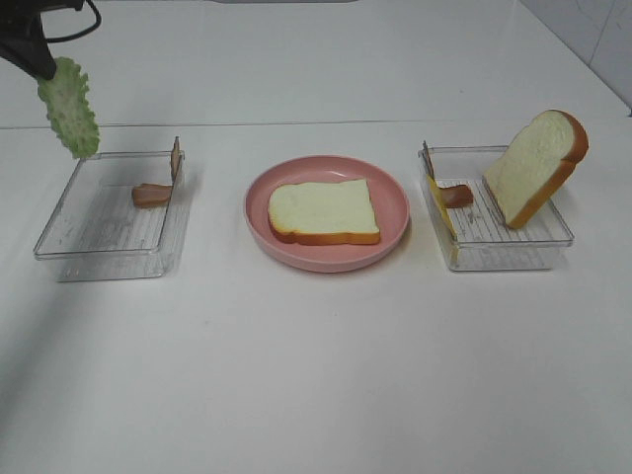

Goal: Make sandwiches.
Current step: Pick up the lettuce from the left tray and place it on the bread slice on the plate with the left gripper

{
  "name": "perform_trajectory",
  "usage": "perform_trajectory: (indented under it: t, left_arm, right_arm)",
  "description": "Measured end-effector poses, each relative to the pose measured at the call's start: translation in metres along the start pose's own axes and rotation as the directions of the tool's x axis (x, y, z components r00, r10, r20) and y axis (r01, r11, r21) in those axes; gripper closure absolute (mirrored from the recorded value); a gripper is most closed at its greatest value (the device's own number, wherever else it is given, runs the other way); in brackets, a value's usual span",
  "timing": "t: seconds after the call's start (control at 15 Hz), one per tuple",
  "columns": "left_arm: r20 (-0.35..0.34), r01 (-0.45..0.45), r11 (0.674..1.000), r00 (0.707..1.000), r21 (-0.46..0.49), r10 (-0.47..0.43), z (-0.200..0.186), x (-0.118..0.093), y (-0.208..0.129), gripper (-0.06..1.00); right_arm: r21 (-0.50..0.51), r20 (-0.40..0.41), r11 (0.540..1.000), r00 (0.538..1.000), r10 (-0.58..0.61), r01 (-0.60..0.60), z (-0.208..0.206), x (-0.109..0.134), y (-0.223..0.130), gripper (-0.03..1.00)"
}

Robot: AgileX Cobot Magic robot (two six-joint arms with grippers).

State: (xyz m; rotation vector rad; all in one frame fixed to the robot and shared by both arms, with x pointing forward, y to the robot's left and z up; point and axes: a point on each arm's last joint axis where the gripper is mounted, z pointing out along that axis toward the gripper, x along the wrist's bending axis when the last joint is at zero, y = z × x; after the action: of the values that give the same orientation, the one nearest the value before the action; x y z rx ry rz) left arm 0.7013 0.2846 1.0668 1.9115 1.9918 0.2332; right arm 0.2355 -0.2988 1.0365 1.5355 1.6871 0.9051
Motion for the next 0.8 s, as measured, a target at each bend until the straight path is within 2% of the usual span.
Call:
perform_trajectory:
  t: [0.13,0.27,0.4,0.53,0.6,0.67,0.8]
  left_arm:
    - [0.033,-0.016,0.999,0.999,-0.043,0.018,-0.019,-0.014,0.001,0.94]
    - [0.065,-0.06,0.994,0.996,-0.093,0.066,-0.034,-0.038,0.005,0.94]
    - [0.138,-0.12,0.981,0.98,-0.154,0.142,-0.05,-0.08,0.005,0.94]
    - [0.196,-0.147,0.974,0.964,-0.17,0.18,-0.056,-0.105,0.001,0.94]
    - [0.261,-0.167,0.972,0.943,-0.164,0.206,-0.057,-0.128,-0.006,0.94]
    - [0.283,-0.173,0.972,0.936,-0.156,0.212,-0.055,-0.136,-0.008,0.94]
    - [0.351,-0.2,0.974,0.909,-0.103,0.224,-0.033,-0.162,-0.016,0.94]
  right_arm:
    - [0.0,0.0,1.0,1.0,0.0,0.0,0.0,0.0,0.0,0.11]
    - [0.0,0.0,1.0,1.0,0.0,0.0,0.0,0.0,0.0,0.11]
    - [0.0,0.0,1.0,1.0,0.0,0.0,0.0,0.0,0.0,0.11]
    - [0.0,0.0,1.0,1.0,0.0,0.0,0.0,0.0,0.0,0.11]
    - [0.0,0.0,1.0,1.0,0.0,0.0,0.0,0.0,0.0,0.11]
    - [0.0,0.0,1.0,1.0,0.0,0.0,0.0,0.0,0.0,0.11]
    - [0.0,0.0,1.0,1.0,0.0,0.0,0.0,0.0,0.0,0.11]
